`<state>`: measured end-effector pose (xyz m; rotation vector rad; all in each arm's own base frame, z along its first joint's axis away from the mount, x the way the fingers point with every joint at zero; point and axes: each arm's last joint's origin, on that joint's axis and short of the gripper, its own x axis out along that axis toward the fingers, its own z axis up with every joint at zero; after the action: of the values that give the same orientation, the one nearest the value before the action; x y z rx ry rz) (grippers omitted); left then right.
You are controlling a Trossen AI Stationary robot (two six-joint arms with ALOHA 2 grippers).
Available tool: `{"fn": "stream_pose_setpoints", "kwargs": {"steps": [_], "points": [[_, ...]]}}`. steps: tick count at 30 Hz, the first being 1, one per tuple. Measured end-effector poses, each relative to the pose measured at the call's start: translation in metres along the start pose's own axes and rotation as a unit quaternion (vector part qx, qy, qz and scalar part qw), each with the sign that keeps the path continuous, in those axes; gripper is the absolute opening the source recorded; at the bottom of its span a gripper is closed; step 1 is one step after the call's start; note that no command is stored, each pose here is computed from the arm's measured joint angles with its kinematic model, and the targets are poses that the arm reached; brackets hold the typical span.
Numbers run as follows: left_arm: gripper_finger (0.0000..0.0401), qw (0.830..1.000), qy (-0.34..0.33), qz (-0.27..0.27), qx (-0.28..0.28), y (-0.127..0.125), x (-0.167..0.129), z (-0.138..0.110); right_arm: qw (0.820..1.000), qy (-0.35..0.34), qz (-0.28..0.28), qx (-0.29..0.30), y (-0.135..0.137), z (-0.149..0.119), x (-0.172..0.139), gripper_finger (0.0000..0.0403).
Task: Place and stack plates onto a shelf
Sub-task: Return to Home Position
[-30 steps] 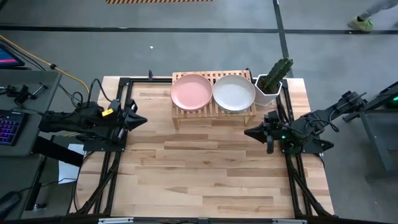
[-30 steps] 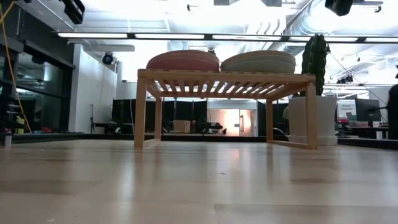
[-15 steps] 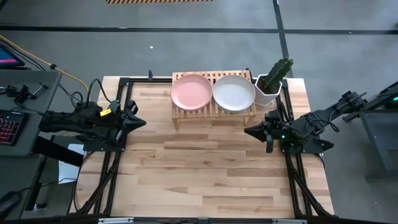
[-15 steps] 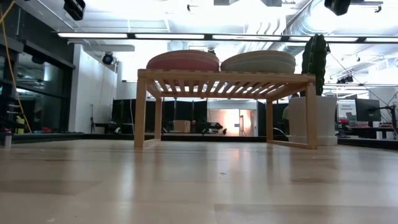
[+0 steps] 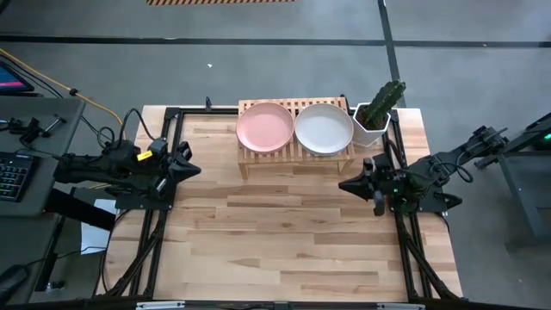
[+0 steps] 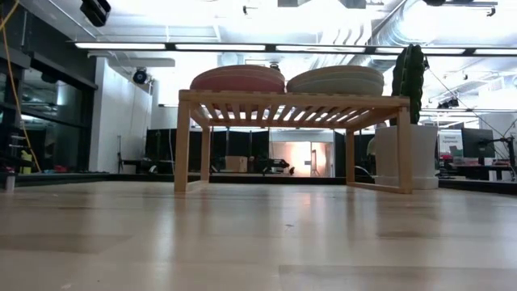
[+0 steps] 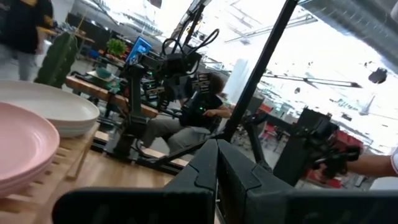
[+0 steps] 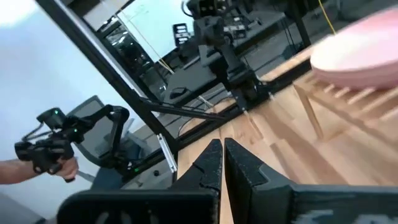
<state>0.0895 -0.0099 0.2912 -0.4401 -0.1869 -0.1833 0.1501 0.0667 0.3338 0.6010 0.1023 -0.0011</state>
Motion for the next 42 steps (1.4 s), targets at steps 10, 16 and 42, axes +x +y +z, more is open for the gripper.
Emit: {"fn": "stream_pose_setpoints", "kwargs": {"steps": [10, 16, 42], "points": [[0.0, 1.0, -0.009, 0.009, 0.001, 0.0, 0.0, 0.001, 0.999, -0.009, 0.01, -0.031, 0.002, 0.003, -0.002, 0.0], [0.0, 1.0, -0.009, 0.01, -0.002, 0.0, 0.0, 0.001, 0.998, -0.022, -0.011, -0.052, 0.0, 0.003, -0.001, 0.0], [0.0, 0.997, -0.031, 0.066, 0.037, 0.004, 0.0, 0.002, 0.989, 0.021, -0.087, -0.115, -0.017, -0.003, -0.018, 0.0]]}}
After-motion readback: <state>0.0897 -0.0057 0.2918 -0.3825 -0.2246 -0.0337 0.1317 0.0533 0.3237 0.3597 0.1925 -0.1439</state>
